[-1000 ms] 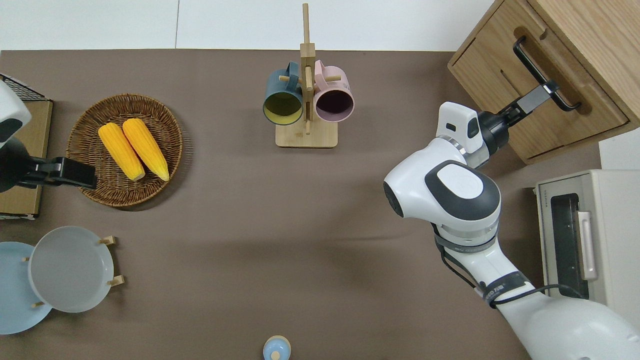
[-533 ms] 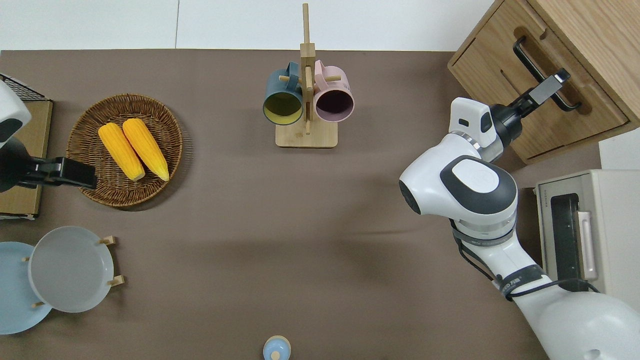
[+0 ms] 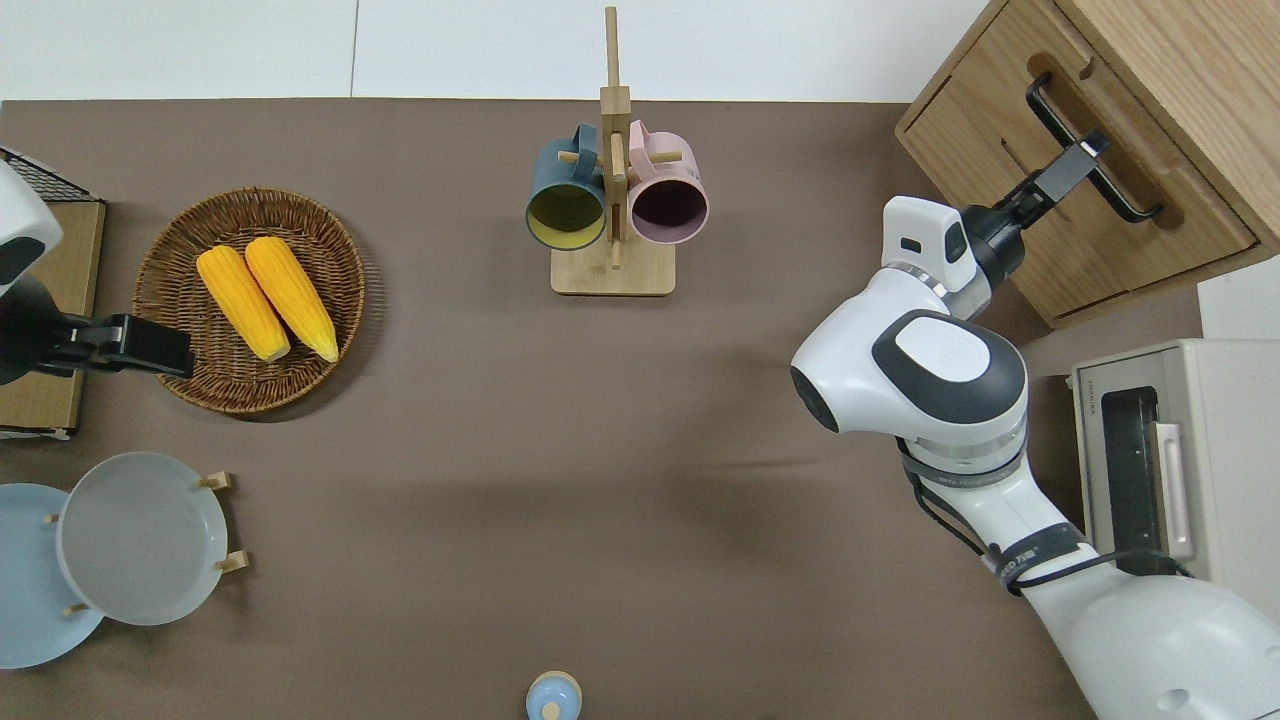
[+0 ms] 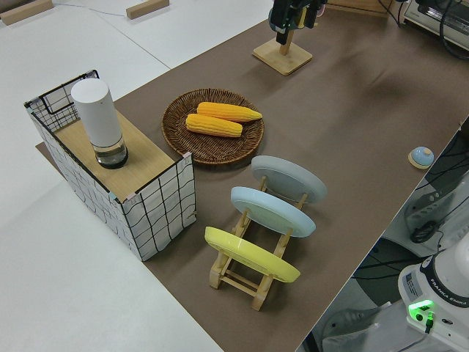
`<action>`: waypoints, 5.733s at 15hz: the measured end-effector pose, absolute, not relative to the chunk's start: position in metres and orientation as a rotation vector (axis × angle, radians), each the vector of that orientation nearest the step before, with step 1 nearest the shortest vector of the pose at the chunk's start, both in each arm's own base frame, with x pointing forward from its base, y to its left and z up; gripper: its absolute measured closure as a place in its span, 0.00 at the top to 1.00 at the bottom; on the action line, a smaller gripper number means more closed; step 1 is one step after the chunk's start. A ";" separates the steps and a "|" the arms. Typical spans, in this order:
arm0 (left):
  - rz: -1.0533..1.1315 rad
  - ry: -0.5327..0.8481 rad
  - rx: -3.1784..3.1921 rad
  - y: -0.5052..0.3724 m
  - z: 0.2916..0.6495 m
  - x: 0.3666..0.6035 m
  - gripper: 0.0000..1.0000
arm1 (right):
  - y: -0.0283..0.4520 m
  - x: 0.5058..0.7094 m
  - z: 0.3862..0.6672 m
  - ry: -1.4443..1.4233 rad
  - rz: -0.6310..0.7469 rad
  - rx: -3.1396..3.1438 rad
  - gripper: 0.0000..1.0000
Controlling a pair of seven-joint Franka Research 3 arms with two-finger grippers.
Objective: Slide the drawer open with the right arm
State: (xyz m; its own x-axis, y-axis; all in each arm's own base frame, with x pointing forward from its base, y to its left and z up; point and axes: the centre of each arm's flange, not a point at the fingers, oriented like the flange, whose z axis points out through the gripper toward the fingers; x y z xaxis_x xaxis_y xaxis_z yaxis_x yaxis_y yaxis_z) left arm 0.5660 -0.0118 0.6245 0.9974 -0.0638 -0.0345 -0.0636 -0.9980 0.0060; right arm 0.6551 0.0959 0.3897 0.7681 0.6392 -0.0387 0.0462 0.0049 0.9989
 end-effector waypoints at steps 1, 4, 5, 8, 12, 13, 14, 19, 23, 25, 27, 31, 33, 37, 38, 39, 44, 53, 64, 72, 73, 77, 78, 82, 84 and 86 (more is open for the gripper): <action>-0.054 -0.100 3.135 -0.012 0.625 0.566 1.00 | 0.096 0.656 0.390 0.581 0.510 1.508 0.96; -0.054 -0.100 3.135 -0.012 0.625 0.566 1.00 | 0.090 0.658 0.392 0.586 0.513 1.486 0.82; -0.054 -0.100 3.135 -0.012 0.625 0.566 1.00 | 0.087 0.659 0.391 0.588 0.511 1.485 0.81; -0.054 -0.100 3.135 -0.012 0.625 0.566 1.00 | 0.081 0.661 0.391 0.584 0.507 1.486 0.44; -0.054 -0.100 3.135 -0.012 0.625 0.566 1.00 | 0.081 0.661 0.390 0.570 0.524 1.495 0.18; -0.054 -0.100 3.135 -0.012 0.625 0.566 1.00 | 0.081 0.661 0.390 0.570 0.524 1.495 0.18; -0.054 -0.100 3.135 -0.012 0.625 0.566 1.00 | 0.081 0.661 0.390 0.570 0.524 1.495 0.18; -0.054 -0.100 3.135 -0.012 0.625 0.566 1.00 | 0.084 0.661 0.390 0.569 0.526 1.495 0.18; -0.054 -0.100 3.135 -0.012 0.625 0.566 1.00 | 0.102 0.655 0.389 0.543 0.515 1.499 0.18; -0.054 -0.100 3.135 -0.012 0.625 0.566 1.00 | 0.118 0.649 0.389 0.522 0.505 1.505 0.18; -0.054 -0.100 3.135 -0.012 0.625 0.566 1.00 | 0.136 0.642 0.390 0.503 0.493 1.512 0.18; -0.054 -0.100 3.135 -0.012 0.625 0.566 1.00 | 0.166 0.628 0.390 0.478 0.473 1.525 0.18; -0.054 -0.100 3.135 -0.012 0.625 0.566 1.00 | 0.184 0.619 0.390 0.469 0.465 1.527 0.18; -0.054 -0.100 3.135 -0.012 0.625 0.566 1.00 | 0.215 0.602 0.390 0.462 0.457 1.535 0.18; -0.054 -0.100 3.135 -0.012 0.625 0.566 1.00 | 0.222 0.598 0.390 0.459 0.455 1.536 0.18; -0.054 -0.100 3.135 -0.012 0.625 0.566 1.00 | 0.227 0.595 0.390 0.458 0.454 1.536 0.18; -0.054 -0.100 3.135 -0.012 0.625 0.566 1.00 | 0.258 0.576 0.389 0.462 0.453 1.539 0.18; -0.054 -0.100 3.135 -0.012 0.625 0.566 1.00 | 0.308 0.546 0.394 0.457 0.450 1.572 0.18; -0.054 -0.100 3.135 -0.012 0.625 0.566 1.00 | 0.319 0.552 0.396 0.436 0.453 1.573 0.52; -0.054 -0.100 3.135 -0.012 0.625 0.566 1.00 | 0.323 0.552 0.397 0.433 0.463 1.577 0.99; -0.054 -0.100 3.135 -0.012 0.625 0.566 1.00 | 0.323 0.552 0.397 0.432 0.465 1.578 0.99; -0.054 -0.100 3.135 -0.012 0.625 0.566 1.00 | 0.334 0.553 0.414 0.400 0.478 1.655 0.99; -0.054 -0.100 3.135 -0.012 0.625 0.566 1.00 | 0.340 0.552 0.421 0.385 0.477 1.696 0.99; -0.054 -0.100 3.135 -0.012 0.625 0.566 1.00 | 0.361 0.547 0.455 0.323 0.466 1.894 0.99; -0.054 -0.100 3.135 -0.012 0.625 0.566 1.00 | 0.366 0.547 0.477 0.278 0.447 2.015 0.99; -0.054 -0.100 3.135 -0.012 0.625 0.566 1.00 | 0.368 0.545 0.497 0.237 0.429 2.127 0.99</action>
State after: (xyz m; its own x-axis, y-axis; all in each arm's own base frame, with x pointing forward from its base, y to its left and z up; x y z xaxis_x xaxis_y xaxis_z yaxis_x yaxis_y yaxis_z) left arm 0.5660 -0.0118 0.6245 0.9974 -0.0638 -0.0345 -0.0636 -0.9980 0.0060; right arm 0.5454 0.3680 0.4974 0.9207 0.3273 0.2124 0.0058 -0.5557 0.8314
